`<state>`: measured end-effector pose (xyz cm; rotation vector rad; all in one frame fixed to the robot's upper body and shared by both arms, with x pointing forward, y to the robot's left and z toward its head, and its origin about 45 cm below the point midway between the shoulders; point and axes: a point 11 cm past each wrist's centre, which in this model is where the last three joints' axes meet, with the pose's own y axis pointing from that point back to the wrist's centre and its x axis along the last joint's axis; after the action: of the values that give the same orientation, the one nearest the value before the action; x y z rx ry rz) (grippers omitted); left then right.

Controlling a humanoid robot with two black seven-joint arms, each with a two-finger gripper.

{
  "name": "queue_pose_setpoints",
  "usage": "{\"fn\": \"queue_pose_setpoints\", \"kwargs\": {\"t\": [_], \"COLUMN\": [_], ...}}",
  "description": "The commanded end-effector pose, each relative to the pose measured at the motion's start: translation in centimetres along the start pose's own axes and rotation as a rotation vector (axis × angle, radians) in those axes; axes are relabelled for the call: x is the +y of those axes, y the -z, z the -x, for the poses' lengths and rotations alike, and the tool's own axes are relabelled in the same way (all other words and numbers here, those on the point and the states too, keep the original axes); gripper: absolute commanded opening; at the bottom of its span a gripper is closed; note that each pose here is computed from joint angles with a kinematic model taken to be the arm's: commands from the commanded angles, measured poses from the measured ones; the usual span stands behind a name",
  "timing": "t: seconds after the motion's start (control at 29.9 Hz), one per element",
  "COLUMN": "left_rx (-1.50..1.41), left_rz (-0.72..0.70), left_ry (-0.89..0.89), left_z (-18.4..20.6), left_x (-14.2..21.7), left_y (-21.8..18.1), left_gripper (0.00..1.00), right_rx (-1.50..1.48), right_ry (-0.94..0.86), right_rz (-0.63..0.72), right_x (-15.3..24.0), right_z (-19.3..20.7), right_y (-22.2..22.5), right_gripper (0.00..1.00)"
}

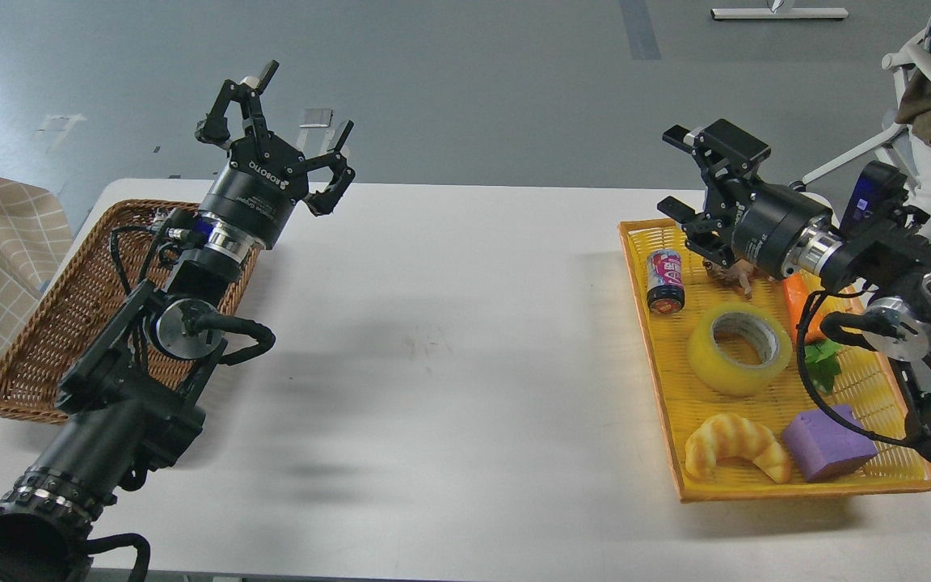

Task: Place and transfer tape with both arms
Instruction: 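Lower the right gripper into the yellow tray toward the tape roll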

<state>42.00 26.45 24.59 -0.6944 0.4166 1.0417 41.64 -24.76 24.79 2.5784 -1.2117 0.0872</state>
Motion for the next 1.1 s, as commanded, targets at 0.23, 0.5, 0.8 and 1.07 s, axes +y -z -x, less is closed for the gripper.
{"fn": "queue_pose_setpoints", "kwargs": {"t": [0.23,0.5,0.8,1.07], "left_rx": [-0.003,-0.004,-0.006,-0.006], "left_rz": [0.003,0.008,0.008,0.008], "left_ry": [0.007,0.010,0.011,0.011], "left_z": [0.2,0.3,0.3,0.3], "left_x": [-0.1,-0.2,-0.2,-0.2], "left_y": [-0.2,-0.4,-0.4,-0.4], "left_gripper": [0.98,0.98,0.98,0.98], "right_rx": [0.539,0.792,0.857,0.986], "right_ry": [-0.049,-0.083,0.004,0.036], "right_rz": [0.288,0.441,0.568,0.694], "right_x": [2.4,7.4,10.4,11.9], "right_z": [-2.3,-5.1,-3.6,-3.0], "right_y": [-2.3,-1.4,-5.4,-8.9], "right_gripper": [1.00,1.00,1.00,0.98]}}
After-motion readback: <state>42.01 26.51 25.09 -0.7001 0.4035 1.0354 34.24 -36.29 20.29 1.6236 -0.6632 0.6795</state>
